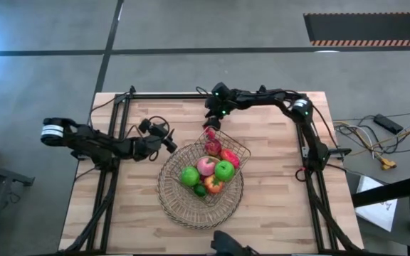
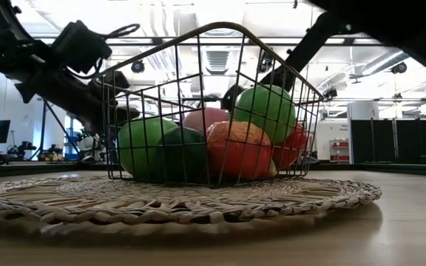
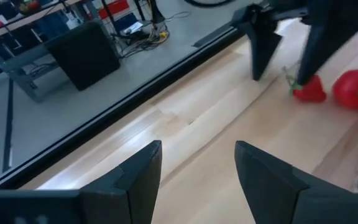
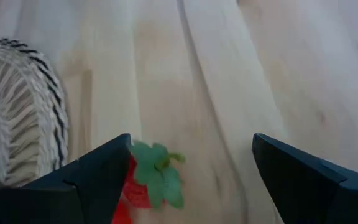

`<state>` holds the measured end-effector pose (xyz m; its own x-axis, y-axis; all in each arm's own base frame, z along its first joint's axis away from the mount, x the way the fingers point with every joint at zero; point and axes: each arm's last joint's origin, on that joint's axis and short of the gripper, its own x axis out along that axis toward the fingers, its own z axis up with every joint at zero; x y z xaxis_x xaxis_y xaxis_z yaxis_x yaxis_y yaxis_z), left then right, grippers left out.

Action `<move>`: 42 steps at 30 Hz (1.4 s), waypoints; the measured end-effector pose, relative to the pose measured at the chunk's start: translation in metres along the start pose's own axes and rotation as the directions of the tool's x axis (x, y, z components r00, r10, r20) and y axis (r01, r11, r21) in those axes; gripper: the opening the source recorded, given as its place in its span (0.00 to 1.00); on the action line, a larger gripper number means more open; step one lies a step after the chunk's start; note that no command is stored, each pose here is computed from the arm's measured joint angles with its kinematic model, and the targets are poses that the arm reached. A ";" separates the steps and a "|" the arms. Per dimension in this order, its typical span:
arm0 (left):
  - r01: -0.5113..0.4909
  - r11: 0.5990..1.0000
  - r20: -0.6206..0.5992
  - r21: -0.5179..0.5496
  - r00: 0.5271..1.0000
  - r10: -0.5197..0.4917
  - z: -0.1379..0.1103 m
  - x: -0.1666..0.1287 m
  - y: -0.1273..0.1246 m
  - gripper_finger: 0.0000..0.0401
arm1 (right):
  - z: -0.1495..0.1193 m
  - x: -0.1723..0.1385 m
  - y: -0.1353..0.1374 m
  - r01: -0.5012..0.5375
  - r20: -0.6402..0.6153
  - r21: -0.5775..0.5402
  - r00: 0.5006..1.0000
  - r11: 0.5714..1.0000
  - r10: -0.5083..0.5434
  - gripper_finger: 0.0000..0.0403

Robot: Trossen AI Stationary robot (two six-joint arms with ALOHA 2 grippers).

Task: Build produce basket
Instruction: Put the bottom strawberry into the gold wire basket

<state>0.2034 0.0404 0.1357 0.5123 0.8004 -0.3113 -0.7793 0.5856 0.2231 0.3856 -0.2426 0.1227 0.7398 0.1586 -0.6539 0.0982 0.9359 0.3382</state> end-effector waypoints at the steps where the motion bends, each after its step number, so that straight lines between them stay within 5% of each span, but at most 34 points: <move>1: -0.003 1.000 -0.004 0.002 1.000 0.003 -0.001 0.001 0.000 0.47 | -0.001 0.002 -0.001 -0.009 -0.012 0.010 1.000 1.000 0.009 0.81; 9: -0.020 0.999 -0.038 0.034 0.999 0.021 -0.009 0.007 -0.001 0.47 | -0.004 0.007 -0.004 -0.032 -0.025 0.049 0.999 0.998 0.033 0.74; 26: -0.016 0.999 -0.049 0.037 0.999 0.018 -0.011 0.008 -0.002 0.47 | 0.003 -0.033 0.014 0.016 -0.125 -0.021 0.992 1.000 -0.019 0.04; 33: -0.013 0.999 -0.048 0.035 0.999 0.015 -0.011 0.008 -0.002 0.47 | 0.004 -0.076 0.038 0.076 -0.044 -0.147 0.996 0.986 -0.084 0.03; 42: -0.010 1.000 -0.023 0.015 1.000 0.010 -0.007 0.008 -0.002 0.47 | -0.015 -0.077 0.048 0.042 0.082 -0.257 0.996 0.966 -0.021 0.03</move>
<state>0.2069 0.0448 0.1257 0.4956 0.8032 -0.3305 -0.7788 0.5794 0.2403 0.3235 -0.2056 0.1794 0.7897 0.1121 -0.6032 -0.0450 0.9911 0.1253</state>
